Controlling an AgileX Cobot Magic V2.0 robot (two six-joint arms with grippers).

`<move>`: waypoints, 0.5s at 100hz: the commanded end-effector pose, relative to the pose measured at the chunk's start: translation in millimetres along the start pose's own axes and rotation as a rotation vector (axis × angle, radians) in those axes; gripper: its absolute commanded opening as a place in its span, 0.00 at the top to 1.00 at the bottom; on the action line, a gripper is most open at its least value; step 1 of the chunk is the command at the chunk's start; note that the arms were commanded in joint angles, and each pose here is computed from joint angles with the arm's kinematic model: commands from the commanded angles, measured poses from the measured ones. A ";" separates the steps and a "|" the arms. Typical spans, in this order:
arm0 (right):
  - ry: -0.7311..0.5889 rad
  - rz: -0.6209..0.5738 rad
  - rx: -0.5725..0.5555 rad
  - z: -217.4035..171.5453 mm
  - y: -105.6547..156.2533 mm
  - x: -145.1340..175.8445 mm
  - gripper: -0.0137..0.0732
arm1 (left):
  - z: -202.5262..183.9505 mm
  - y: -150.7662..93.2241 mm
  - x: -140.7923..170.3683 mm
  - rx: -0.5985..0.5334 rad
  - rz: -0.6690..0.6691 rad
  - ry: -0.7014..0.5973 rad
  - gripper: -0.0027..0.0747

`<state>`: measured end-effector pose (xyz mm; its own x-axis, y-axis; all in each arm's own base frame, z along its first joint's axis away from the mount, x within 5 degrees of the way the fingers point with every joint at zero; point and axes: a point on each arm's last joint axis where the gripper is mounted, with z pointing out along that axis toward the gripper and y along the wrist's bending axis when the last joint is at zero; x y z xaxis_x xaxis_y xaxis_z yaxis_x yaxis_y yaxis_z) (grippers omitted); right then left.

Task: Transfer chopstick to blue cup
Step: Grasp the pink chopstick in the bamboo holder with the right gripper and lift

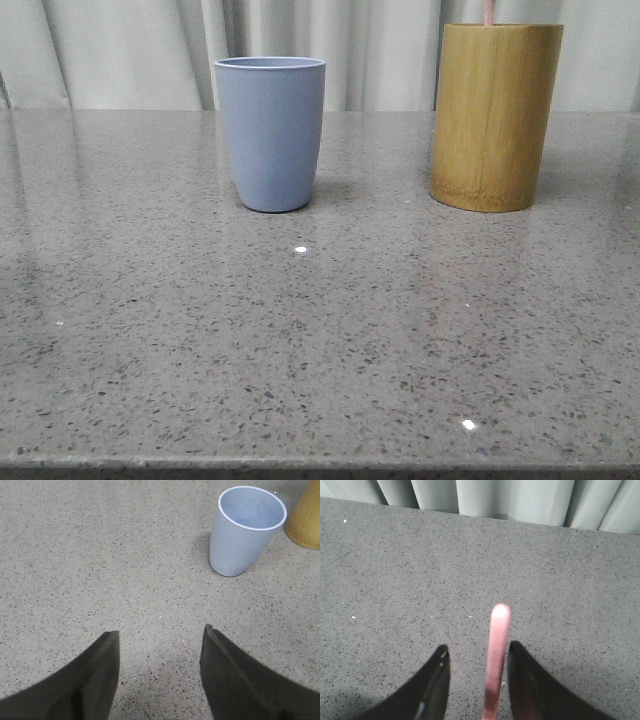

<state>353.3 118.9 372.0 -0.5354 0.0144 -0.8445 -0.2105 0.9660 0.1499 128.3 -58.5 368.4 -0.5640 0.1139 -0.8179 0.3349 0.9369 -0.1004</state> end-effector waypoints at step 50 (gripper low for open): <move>-0.176 -0.034 -0.017 -29.1 3.4 -30.5 0.92 | -6.2 -1.2 -12.3 0.013 -0.014 -0.096 0.49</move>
<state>354.6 119.0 371.0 -0.5343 0.0078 -0.8453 -0.2110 0.9671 0.1424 128.3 -58.5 368.4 -0.5640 0.1139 -0.8179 0.3349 0.9369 -0.1004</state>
